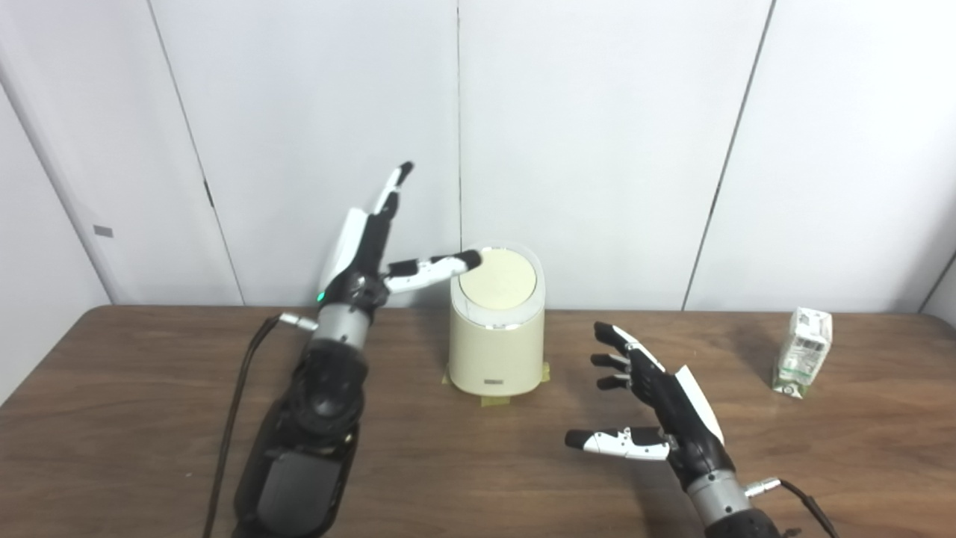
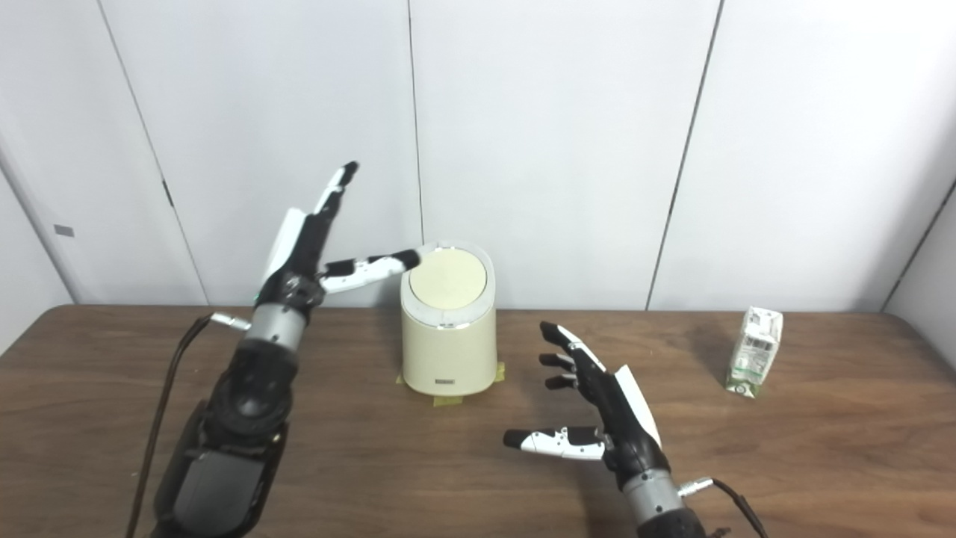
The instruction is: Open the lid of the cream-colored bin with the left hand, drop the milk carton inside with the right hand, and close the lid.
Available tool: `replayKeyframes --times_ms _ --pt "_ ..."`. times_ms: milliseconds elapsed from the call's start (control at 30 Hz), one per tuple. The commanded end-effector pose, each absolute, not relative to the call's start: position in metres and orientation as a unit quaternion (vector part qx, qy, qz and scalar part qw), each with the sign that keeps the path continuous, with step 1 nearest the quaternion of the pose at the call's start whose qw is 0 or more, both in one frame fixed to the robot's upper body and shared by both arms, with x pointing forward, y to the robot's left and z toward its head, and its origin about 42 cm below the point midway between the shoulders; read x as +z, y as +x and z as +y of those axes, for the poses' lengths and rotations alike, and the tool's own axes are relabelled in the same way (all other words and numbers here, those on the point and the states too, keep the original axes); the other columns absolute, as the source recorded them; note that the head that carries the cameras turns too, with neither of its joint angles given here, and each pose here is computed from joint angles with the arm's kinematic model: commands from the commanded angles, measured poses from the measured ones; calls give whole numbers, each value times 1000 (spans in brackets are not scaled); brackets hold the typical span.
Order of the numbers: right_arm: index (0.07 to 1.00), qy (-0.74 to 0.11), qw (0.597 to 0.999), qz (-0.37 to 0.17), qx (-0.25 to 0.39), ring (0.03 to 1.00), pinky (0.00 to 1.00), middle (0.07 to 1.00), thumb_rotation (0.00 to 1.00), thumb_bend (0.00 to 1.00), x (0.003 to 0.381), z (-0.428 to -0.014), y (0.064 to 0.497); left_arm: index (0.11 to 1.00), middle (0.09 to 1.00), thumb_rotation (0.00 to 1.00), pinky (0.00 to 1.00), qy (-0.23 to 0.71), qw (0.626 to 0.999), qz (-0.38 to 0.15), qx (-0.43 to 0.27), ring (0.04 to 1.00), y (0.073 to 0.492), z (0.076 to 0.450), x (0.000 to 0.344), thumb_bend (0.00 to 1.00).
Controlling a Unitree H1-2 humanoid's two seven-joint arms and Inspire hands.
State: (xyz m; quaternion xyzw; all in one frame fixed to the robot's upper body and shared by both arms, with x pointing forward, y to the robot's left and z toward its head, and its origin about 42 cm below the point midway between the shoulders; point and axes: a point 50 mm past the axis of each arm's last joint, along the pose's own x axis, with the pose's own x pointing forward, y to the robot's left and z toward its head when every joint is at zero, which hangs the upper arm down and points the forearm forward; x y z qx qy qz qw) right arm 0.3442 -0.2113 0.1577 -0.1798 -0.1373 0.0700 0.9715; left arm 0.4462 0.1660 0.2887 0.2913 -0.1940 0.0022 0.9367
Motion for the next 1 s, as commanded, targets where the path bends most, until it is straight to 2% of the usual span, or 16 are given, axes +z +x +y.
replayKeyframes --times_ms 0,233,433,567,767,967 --pt "884 -176 964 -189 65 808 681 897 205 793 182 -207 351 1000 1000 387 862 305 921 -240 22 1000 456 154 323 950" --pt "879 -173 964 -190 64 808 690 899 216 797 183 -206 351 1000 1000 352 829 325 919 -223 13 1000 468 133 328 918" --pt "878 -172 965 -190 63 805 685 898 219 794 183 -206 351 1000 1000 355 937 388 893 -225 26 1000 478 122 317 911" --pt "879 -168 965 -189 63 812 688 902 218 793 183 -205 350 1000 1000 287 997 431 872 -225 47 1000 484 116 310 891" --pt "881 -168 966 -188 61 803 684 898 234 800 185 -205 349 1000 1000 186 1000 448 863 -225 58 1000 489 118 298 857" --pt "878 -164 967 -188 60 798 684 897 234 804 185 -205 348 1000 1000 146 1000 462 856 -222 64 1000 491 121 290 832"
